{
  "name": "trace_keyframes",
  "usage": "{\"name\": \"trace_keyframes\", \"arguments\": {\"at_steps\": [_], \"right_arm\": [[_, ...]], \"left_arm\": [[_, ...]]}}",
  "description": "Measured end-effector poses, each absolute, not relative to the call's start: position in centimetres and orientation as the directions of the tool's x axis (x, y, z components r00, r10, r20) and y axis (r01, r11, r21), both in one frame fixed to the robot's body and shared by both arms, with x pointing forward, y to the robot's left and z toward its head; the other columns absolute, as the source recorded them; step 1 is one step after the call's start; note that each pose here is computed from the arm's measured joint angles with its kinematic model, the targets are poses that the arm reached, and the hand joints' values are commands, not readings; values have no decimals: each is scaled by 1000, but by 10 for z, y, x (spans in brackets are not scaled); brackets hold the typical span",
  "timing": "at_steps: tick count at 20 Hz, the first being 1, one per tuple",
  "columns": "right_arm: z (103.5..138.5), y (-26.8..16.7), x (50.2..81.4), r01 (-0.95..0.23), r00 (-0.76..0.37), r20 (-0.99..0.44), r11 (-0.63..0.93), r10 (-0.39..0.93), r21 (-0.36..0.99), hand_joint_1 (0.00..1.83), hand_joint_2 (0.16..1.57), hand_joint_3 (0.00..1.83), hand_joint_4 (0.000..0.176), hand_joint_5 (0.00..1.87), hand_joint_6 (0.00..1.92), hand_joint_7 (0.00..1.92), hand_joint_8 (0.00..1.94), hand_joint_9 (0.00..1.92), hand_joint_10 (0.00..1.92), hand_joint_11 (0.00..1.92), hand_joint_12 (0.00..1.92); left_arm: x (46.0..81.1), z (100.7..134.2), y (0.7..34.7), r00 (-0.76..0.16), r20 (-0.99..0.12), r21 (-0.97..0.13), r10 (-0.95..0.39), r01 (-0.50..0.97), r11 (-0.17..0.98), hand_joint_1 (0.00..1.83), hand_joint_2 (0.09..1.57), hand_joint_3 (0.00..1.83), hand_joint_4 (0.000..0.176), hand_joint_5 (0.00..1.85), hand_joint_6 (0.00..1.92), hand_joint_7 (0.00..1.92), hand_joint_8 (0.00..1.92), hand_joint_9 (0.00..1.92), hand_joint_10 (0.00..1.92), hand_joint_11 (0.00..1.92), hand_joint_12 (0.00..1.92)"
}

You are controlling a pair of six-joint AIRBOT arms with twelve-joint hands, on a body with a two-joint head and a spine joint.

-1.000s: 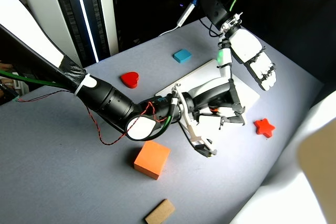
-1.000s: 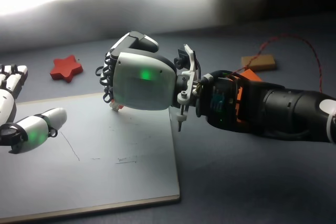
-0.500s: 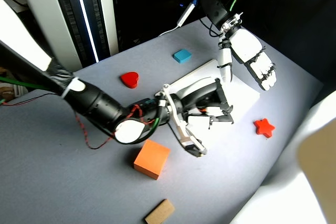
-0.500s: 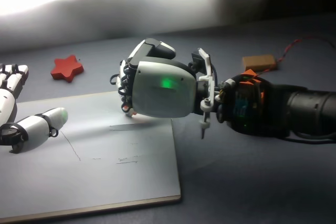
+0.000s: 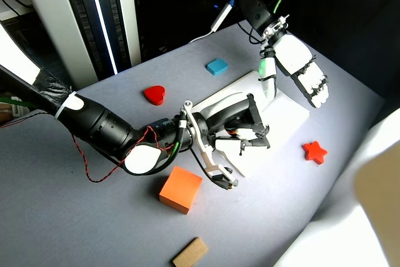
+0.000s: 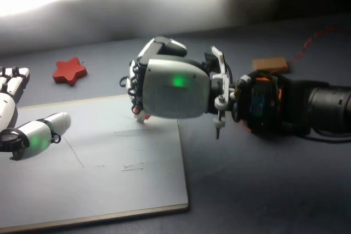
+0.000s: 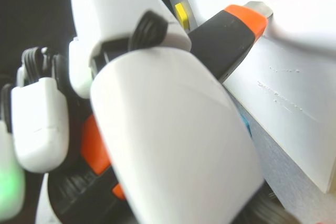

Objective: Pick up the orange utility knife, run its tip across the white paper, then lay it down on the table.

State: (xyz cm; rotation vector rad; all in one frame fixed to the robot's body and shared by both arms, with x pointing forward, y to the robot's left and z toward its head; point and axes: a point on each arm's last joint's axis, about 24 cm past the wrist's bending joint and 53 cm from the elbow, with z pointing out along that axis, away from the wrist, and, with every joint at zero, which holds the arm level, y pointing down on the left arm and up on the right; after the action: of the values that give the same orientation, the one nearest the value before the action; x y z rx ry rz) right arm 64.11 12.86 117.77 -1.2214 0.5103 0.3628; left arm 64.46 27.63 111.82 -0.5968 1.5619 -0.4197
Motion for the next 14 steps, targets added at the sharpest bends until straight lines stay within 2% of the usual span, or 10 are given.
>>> {"name": "trace_keyframes", "arguments": {"at_steps": [5, 7, 9, 12, 14], "right_arm": [[1215, 139, 642, -501, 852, -522, 337, 33, -797, 1410, 1297, 46, 176, 1418, 1921, 1604, 1941, 1724, 1921, 1784, 1921], [1224, 139, 637, -523, 840, -540, 352, 54, -777, 1411, 1300, 49, 176, 1401, 1921, 1591, 1941, 1719, 1921, 1774, 1921], [1230, 132, 632, -560, 812, -581, 367, 62, -743, 1401, 1311, 58, 176, 1425, 1921, 1600, 1941, 1722, 1921, 1778, 1921], [1242, 107, 636, -634, 725, -687, 427, 39, -645, 1448, 1292, 53, 176, 1446, 1921, 1635, 1941, 1731, 1921, 1783, 1921], [1244, 84, 639, -711, 607, -794, 468, 31, -525, 1413, 1288, 53, 176, 1440, 1921, 1612, 1941, 1716, 1921, 1768, 1921]], "left_arm": [[645, 1119, 274, -15, -798, -597, -603, -115, 794, 0, 1197, 0, 0, 0, 0, 0, 0, 14, 5, 0, 320], [646, 1120, 270, -24, -795, -601, -606, -105, 793, 0, 1196, 0, 0, 0, 0, 0, 0, 3, 2, 0, 256], [649, 1123, 256, -54, -796, -600, -603, -65, 797, 0, 1200, 2, 0, 0, 0, 0, 0, 0, 0, 0, 278], [650, 1127, 224, -123, -802, -591, -585, 12, 807, 0, 1200, 1, 0, 0, 0, 0, 0, 6, 2, 0, 357], [645, 1126, 205, -168, -797, -593, -579, 41, 804, 0, 1197, 0, 0, 0, 0, 0, 0, 1, 0, 0, 247]]}}
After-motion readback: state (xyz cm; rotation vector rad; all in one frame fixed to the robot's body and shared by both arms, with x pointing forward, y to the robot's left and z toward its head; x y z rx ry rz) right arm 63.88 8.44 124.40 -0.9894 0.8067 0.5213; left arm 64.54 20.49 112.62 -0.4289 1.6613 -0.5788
